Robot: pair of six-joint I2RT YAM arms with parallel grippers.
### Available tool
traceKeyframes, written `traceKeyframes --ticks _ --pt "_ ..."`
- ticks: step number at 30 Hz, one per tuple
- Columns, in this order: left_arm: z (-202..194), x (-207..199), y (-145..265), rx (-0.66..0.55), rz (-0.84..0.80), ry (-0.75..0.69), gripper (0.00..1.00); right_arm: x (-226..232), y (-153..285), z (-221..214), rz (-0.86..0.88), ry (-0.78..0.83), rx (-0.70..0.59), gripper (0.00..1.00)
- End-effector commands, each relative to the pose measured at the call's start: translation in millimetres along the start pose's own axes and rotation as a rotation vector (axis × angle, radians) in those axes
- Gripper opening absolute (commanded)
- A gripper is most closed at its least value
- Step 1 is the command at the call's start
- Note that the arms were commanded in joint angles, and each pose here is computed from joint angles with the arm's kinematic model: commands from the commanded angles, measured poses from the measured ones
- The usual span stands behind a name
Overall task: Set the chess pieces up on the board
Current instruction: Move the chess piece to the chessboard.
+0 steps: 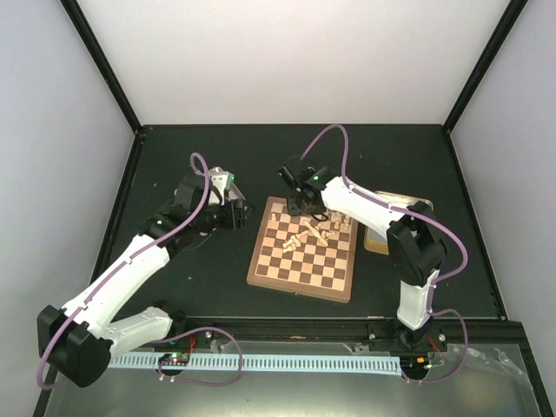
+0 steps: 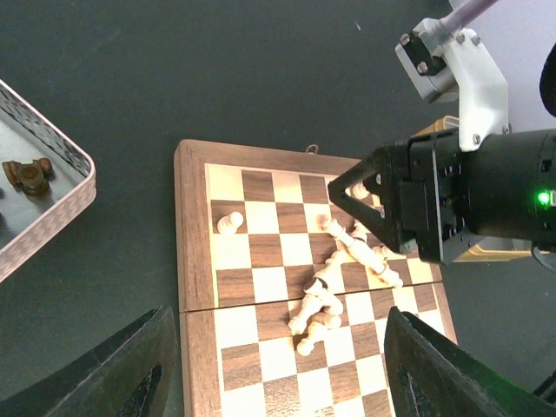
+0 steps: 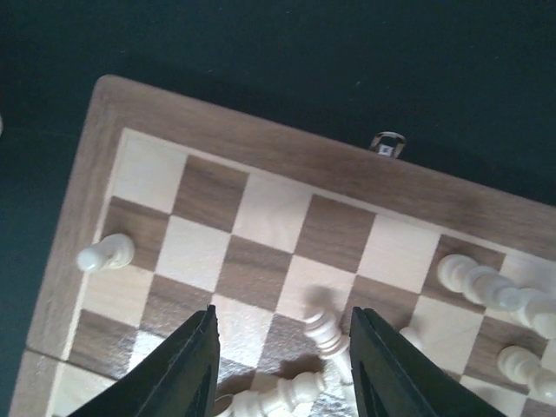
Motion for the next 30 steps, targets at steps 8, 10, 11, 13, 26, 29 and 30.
traceKeyframes --ticks 8,10,11,13,26,29,30 --pt "3 -8 -4 0.025 -0.066 -0.004 0.67 -21 -30 -13 -0.031 0.001 0.058 0.49" --pt "2 -7 -6 0.031 -0.064 -0.001 0.67 -23 -36 -20 -0.026 0.000 0.089 0.49" --pt "1 -7 -7 0.035 -0.064 0.001 0.67 -23 -39 -23 -0.022 -0.003 0.101 0.49" --pt "0 -5 -8 0.042 -0.059 0.006 0.67 -25 -44 -30 -0.014 -0.006 0.125 0.49" --pt "-1 -3 -15 0.062 -0.051 0.007 0.67 -23 -38 -70 0.139 -0.059 0.220 0.42" --pt "-2 -3 -18 0.070 -0.057 0.007 0.67 -23 -33 -65 0.141 -0.053 0.196 0.41" --pt "-1 -4 -19 0.071 -0.059 0.008 0.67 -24 -31 -63 0.131 -0.048 0.184 0.40"
Point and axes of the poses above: each gripper's point midway between its finger pads, its own y axis back along the fingers, its own x axis along the line the jaws close on, z = x × y, the point moved 6 cm from there along y, back along the fingers, and after that the axes turned 6 degrees about y, right-handed, at the moved point
